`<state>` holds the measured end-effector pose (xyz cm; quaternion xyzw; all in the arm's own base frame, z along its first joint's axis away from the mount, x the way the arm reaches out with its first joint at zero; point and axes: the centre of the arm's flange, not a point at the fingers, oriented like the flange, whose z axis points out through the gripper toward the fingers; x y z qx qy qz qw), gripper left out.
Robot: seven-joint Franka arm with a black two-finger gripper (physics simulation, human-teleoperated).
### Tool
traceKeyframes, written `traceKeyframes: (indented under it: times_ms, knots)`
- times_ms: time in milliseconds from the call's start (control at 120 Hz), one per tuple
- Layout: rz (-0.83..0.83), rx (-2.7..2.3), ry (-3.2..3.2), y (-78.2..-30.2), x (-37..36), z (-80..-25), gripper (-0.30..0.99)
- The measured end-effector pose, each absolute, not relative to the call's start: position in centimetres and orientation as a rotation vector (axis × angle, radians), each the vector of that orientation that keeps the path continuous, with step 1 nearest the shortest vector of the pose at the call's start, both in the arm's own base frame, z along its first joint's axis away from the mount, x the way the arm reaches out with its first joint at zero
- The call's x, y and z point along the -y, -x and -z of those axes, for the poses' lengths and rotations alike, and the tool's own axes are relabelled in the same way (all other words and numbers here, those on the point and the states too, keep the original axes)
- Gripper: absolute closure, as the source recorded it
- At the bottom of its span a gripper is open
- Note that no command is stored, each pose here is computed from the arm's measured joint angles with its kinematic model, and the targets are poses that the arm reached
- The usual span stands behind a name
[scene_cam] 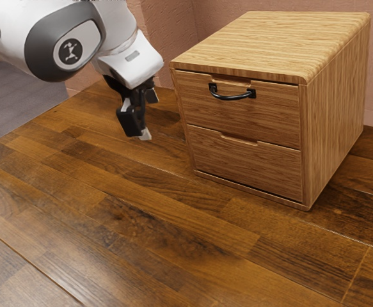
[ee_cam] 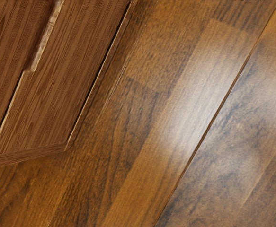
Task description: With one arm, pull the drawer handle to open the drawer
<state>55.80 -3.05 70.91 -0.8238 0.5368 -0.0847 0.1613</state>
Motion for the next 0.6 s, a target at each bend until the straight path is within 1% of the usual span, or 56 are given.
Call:
traceKeyframes:
  times_ms: [233,383,533,600]
  knots:
    - [0.305,-1.785,2.056,-56.9,7.8,-72.0,0.02]
    - [0.302,-1.895,1.882,-57.2,10.7,-72.6,0.02]
    - [0.270,-2.034,1.739,-58.6,14.5,-70.2,0.02]
    - [0.273,-2.055,1.691,-60.0,14.9,-69.7,0.02]
